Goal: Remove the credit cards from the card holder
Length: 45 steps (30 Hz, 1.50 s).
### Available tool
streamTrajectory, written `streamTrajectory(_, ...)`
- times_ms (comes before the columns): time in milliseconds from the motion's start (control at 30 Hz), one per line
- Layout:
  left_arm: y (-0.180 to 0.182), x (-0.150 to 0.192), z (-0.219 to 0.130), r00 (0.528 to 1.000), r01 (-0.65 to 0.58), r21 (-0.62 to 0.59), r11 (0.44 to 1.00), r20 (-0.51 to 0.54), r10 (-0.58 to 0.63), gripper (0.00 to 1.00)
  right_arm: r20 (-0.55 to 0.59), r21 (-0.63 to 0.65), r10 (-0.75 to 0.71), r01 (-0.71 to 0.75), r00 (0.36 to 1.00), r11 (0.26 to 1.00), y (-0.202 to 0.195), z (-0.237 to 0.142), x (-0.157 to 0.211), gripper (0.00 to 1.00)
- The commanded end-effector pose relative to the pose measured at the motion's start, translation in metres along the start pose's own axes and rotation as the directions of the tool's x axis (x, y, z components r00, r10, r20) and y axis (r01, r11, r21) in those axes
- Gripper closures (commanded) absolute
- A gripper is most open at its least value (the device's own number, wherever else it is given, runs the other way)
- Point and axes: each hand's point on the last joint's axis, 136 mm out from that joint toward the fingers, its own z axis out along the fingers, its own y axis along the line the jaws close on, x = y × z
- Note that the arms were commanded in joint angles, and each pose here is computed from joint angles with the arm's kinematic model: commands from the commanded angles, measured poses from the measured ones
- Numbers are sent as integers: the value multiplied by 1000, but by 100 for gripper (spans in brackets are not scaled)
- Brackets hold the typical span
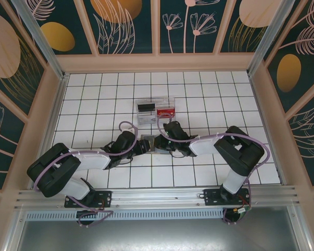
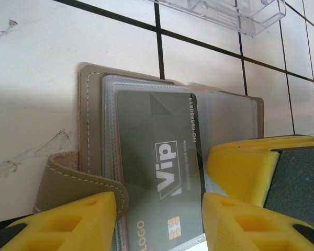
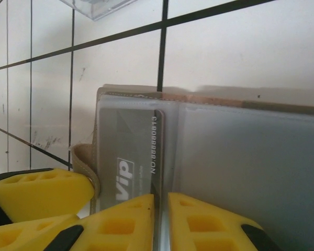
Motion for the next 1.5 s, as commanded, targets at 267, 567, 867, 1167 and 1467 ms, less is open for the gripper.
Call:
streamTrajectory(267,4,6,2,1000,4,-11,1000,-26,-5,52,-11,-31,-5,4,1000,999,12,7,-3,84)
streamTrajectory(567,4,5,1,1000,2,-13,1000,-24,-2,52,-7,31,3,-3,1000,1000,0,9,-2,83)
streamTrajectory(867,4,5,1,1000,0,-15,1000,-25,0,52,-5,83,6,-6,1000,997,-6,12,0,82)
streamTrajectory(1167,3,5,2,1000,-3,-15,1000,-27,3,52,-33,44,-10,12,999,999,3,15,5,84)
streamTrajectory(1467,4,4,1,1000,-5,-23,1000,-28,5,52,-27,27,-10,11,1000,1000,7,13,6,100)
